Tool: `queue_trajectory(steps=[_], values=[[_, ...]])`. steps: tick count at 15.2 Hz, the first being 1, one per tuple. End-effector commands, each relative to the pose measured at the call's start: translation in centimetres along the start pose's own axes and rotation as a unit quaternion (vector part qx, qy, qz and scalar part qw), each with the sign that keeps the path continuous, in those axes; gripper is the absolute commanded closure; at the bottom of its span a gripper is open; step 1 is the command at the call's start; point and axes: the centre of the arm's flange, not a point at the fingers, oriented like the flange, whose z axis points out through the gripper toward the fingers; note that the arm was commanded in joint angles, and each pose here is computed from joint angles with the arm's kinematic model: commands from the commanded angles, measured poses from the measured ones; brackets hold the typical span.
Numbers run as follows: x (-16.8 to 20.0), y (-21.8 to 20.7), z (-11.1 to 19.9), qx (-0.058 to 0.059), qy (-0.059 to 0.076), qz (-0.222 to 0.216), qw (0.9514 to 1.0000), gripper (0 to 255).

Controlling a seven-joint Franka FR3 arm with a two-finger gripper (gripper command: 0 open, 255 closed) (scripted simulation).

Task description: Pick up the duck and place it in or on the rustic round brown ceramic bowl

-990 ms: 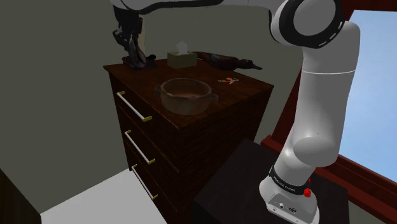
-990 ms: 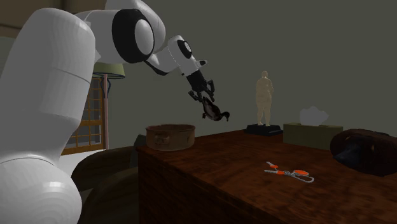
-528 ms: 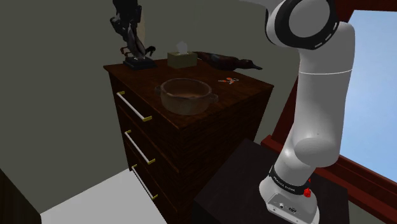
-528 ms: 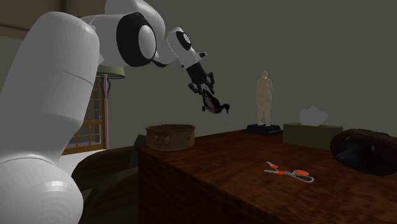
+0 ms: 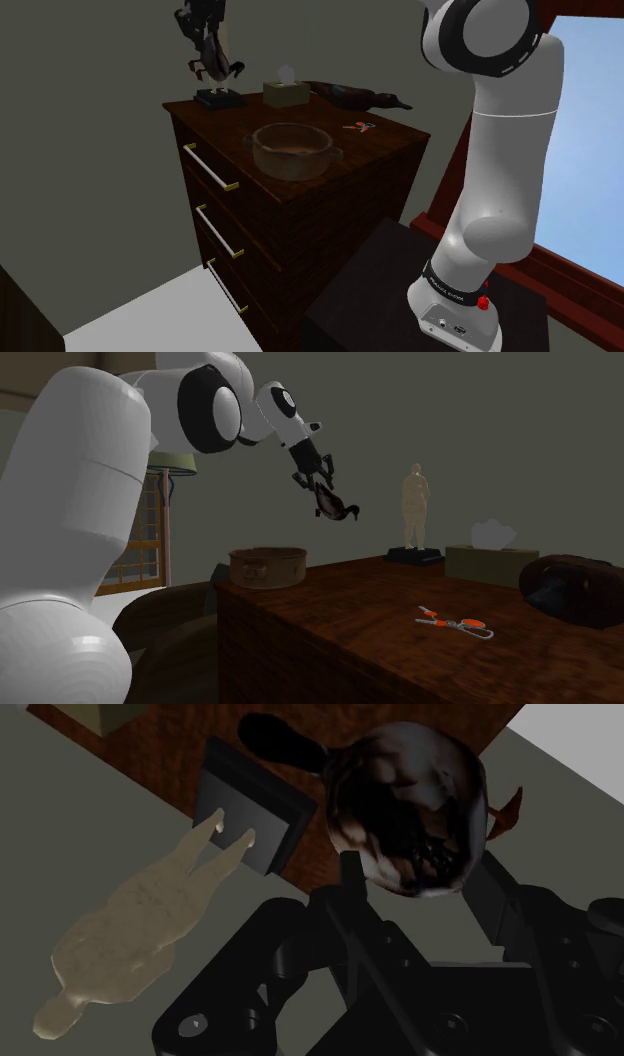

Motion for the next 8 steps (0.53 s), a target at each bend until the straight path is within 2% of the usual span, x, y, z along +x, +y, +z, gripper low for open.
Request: queue_trajectory(steps=[1,8], values=[[-1.8,-0.4,-1.5,0.000,0.001,0.000,1.0000,255],[-9.2,-2.5,-6.6,0.000,0.001,0.000,1.0000,255]])
